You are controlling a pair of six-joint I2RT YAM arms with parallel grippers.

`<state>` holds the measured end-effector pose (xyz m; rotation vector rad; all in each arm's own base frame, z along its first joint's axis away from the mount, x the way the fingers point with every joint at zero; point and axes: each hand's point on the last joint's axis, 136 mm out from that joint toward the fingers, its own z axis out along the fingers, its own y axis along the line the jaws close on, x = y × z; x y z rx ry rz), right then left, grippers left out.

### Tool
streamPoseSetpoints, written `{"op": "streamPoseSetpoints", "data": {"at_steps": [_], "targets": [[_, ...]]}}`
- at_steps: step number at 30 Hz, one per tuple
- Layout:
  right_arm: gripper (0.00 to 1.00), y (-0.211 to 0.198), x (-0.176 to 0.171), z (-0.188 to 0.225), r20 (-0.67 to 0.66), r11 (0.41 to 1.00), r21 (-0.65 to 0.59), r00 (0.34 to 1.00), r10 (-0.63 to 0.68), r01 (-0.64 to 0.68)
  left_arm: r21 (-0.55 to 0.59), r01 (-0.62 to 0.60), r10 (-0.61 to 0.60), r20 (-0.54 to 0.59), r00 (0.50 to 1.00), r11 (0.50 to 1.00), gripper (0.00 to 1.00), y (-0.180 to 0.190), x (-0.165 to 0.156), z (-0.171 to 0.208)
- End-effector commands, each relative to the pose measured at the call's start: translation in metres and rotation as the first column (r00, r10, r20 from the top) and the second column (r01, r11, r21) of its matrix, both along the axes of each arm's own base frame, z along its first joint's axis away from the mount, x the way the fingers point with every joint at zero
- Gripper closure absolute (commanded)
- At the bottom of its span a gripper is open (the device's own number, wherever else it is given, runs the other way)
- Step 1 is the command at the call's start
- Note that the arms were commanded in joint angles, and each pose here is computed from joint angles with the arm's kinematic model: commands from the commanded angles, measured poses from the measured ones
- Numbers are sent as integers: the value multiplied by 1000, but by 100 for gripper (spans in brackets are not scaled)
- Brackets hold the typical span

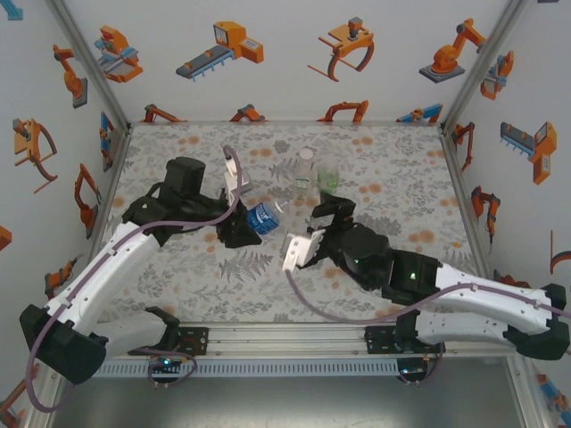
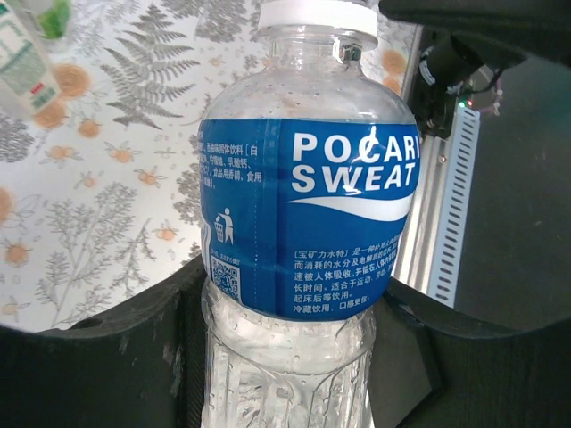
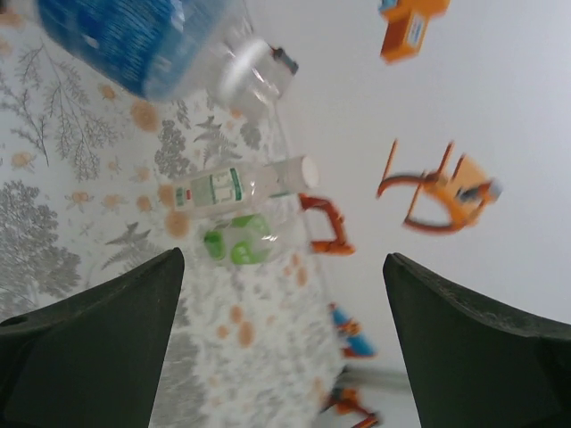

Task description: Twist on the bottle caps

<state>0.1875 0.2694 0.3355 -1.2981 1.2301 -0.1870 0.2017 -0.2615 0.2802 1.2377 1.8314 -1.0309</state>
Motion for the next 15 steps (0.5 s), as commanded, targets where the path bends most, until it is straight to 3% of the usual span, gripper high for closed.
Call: {"op": "streamPoseSetpoints", "data": {"at_steps": [1, 5, 9, 15], "targets": [[19, -20, 16, 15, -292, 919, 356, 954, -63, 169, -54, 25, -21, 67, 998, 998, 78, 2, 6, 11], [22, -35, 37, -14, -532, 827, 432, 842, -89, 360, -72, 0, 7, 94, 996, 997, 84, 6, 21, 14], [25, -28, 42, -32, -697, 745, 483, 717, 8, 461, -126, 29, -17, 98, 995, 992, 89, 4, 25, 22], [24, -4, 36, -5, -706, 658, 627, 661, 255, 416, -302, 93, -69, 91, 993, 949, 90, -8, 22, 51]]}}
